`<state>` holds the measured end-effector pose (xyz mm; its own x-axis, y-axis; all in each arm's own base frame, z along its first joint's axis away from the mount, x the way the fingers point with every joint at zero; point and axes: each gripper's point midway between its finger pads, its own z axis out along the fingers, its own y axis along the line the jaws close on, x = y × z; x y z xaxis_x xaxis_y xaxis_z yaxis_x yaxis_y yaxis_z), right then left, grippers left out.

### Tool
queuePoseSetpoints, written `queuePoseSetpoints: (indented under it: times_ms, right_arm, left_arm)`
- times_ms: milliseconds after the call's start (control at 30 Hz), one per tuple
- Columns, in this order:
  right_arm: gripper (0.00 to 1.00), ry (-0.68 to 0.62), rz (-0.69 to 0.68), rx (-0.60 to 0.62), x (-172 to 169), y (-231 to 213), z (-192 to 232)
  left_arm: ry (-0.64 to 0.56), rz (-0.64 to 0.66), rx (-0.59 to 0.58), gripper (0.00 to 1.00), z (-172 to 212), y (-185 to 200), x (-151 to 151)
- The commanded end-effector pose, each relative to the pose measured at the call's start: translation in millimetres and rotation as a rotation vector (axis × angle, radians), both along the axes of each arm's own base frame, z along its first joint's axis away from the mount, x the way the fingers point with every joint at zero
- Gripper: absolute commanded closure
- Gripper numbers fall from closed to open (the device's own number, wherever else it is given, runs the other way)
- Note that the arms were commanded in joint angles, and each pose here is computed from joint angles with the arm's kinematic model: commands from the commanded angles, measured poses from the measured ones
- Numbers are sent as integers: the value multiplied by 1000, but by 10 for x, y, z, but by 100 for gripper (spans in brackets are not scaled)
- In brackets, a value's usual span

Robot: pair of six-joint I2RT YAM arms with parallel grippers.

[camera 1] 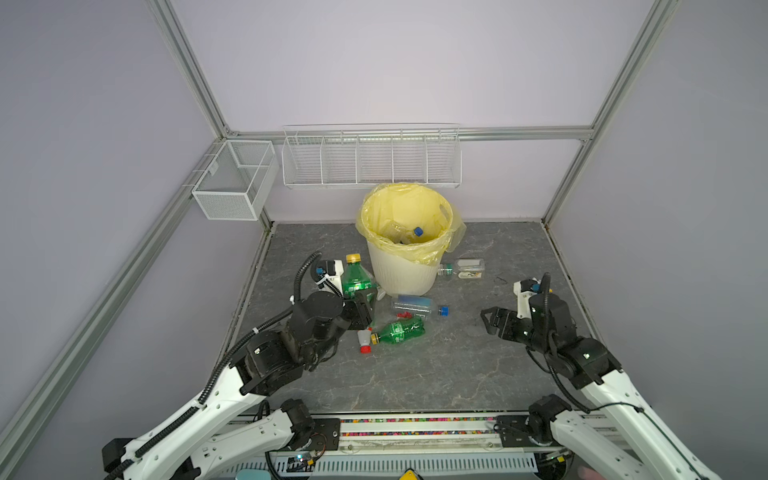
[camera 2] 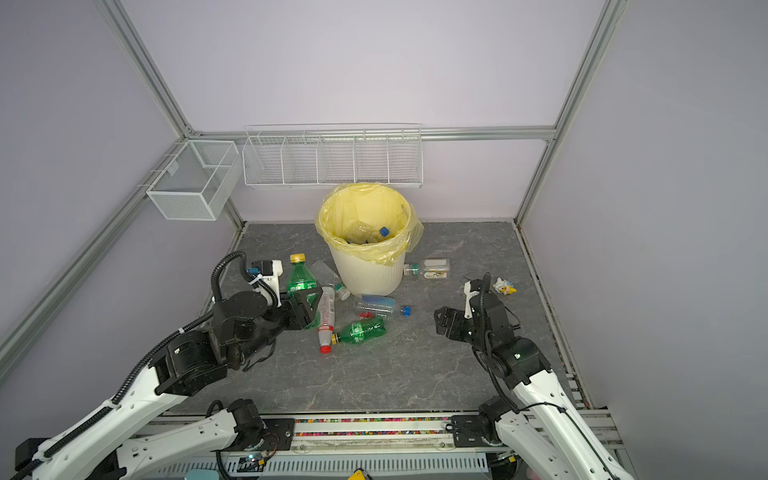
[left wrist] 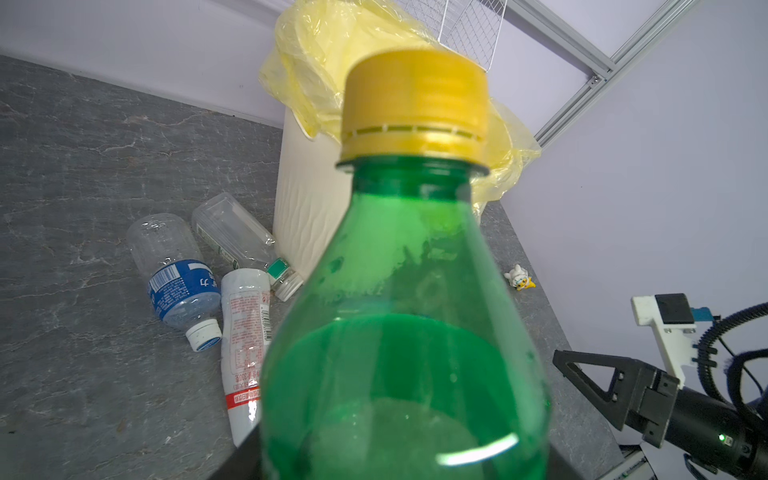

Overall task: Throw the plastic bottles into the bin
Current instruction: 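Lift the green bottle with the left gripper up over the bin, then open the left gripper to drop the green bottle into the bin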

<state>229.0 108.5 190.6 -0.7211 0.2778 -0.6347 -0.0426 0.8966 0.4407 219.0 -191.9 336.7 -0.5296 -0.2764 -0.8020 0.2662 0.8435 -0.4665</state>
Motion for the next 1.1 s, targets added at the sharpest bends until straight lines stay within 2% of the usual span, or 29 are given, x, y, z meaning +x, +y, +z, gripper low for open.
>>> queuePoseSetpoints:
  times_ms: [0,200,367,433,533,567,600,733,933,1067]
  right_arm:
    - [12,11,-8,8,-31,-18,-25]
    - [12,4,0,22,-78,-16,-27]
    - [12,0,3,22,-137,-39,4]
    - [12,-6,-1,23,-157,-54,7]
    - [12,-6,-9,23,-183,-79,1]
    - [12,-7,-10,24,-192,-84,6]
    - [12,-6,-11,23,-205,-92,11]
    - [12,-25,3,2,-251,-123,29]
    - [12,-4,39,-34,-243,-97,-38]
    - [12,9,22,-69,-189,-133,-87]
  left_arm:
    - [-17,-2,2,41,209,-49,143]
    - [-15,-32,-47,41,483,-269,551]
    - [27,-75,-110,41,689,-606,1123]
    - [40,-63,-144,39,749,-755,1443]
    - [72,-77,-165,22,773,-931,1830]
    - [81,-78,-165,14,790,-951,1887]
    - [93,-69,-160,1,798,-945,1932]
    - [55,-33,-134,0,958,-809,1920]
    - [-2,-78,-126,0,1160,-672,1629]
    - [-2,-91,-164,0,1022,-630,1496]
